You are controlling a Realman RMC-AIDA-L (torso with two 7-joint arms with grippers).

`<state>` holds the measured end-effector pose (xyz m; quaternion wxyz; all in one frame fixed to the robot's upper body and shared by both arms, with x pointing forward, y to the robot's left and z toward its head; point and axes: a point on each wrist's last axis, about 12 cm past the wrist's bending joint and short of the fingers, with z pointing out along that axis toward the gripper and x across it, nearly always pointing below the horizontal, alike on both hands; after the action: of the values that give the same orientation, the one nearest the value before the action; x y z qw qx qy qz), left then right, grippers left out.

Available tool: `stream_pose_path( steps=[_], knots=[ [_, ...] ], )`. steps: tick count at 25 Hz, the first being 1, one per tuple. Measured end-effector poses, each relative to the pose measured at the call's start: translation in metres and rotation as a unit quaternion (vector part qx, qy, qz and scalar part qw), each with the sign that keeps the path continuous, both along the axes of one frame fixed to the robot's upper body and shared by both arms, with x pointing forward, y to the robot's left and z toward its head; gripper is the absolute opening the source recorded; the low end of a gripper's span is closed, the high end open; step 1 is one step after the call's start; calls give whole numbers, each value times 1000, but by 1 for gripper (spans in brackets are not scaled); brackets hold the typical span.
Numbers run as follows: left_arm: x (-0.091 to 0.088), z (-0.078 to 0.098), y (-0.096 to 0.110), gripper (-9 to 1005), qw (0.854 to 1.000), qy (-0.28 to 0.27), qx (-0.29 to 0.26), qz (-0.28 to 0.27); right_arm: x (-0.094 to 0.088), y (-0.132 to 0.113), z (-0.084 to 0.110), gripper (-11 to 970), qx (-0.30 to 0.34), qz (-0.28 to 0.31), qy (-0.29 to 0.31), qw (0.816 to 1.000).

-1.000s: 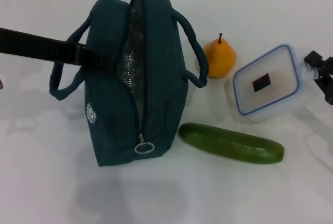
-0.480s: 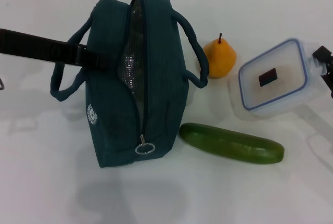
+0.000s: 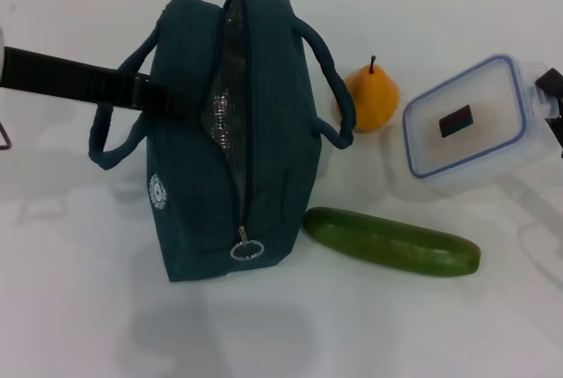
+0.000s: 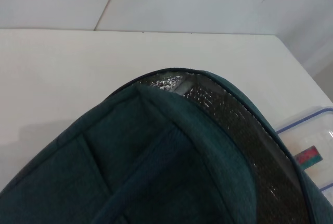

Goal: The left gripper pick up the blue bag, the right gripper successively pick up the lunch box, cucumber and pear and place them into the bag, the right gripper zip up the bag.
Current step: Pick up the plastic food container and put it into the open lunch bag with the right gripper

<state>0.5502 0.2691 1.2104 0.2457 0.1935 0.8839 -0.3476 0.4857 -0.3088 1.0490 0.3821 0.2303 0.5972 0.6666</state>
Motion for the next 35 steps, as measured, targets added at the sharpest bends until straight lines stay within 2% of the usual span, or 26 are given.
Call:
stream_pose_path(
  steps=[19,35],
  knots=[
    [3,-3,-1,40,1000,-4,-2,-5,2,8,11,77,79,4,-15,997],
    [5,-1,-6,40,1000,-11,-11,-18,8,15,20,78,111,15,-36,993]
  ],
)
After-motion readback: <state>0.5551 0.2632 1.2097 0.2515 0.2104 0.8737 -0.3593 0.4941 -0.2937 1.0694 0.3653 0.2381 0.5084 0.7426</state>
